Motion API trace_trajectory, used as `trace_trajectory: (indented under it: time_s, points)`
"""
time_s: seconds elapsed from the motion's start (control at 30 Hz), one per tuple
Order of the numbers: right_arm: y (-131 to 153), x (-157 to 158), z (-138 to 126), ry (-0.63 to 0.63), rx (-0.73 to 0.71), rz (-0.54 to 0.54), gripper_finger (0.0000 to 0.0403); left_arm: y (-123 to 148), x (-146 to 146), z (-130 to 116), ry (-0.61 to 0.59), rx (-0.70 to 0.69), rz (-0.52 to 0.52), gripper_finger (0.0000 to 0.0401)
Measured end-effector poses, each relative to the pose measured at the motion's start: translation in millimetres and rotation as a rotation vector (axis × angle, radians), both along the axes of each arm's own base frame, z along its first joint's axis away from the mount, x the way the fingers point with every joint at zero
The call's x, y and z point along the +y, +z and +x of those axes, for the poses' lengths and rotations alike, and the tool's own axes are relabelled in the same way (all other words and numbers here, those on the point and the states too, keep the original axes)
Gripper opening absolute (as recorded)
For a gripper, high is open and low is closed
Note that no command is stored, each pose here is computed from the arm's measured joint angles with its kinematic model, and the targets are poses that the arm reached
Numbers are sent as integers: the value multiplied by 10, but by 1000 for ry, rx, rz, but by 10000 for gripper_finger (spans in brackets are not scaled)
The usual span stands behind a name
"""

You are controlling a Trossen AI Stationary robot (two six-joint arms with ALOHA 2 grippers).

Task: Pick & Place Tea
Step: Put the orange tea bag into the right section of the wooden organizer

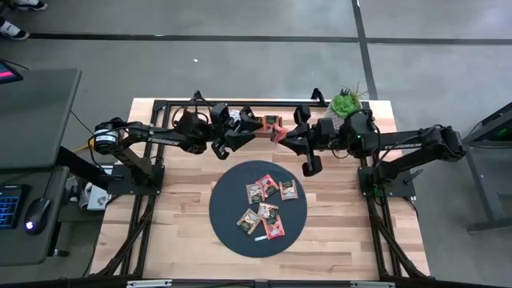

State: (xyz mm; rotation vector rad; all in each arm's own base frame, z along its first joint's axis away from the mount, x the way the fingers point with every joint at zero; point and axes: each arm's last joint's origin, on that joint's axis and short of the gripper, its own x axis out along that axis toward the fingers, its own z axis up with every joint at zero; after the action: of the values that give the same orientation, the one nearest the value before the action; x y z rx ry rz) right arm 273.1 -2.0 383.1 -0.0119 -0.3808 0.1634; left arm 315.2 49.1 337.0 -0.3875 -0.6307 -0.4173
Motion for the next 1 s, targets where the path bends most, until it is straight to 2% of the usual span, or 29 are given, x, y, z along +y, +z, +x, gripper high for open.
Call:
trace_trajectory:
  time_s: [0.13, 0.37, 1.0]
  points:
    - [-1, -2, 2, -10, 1, 4, 8, 67, -3, 38, -24, 17, 20, 206]
    - [-27, -6, 13, -20, 29, 8, 8, 1, 5, 112, -18, 127, -13, 206]
    - [-81, -11, 32, -38, 87, 13, 8, -25, -110, 149, -33, 158, -28, 206]
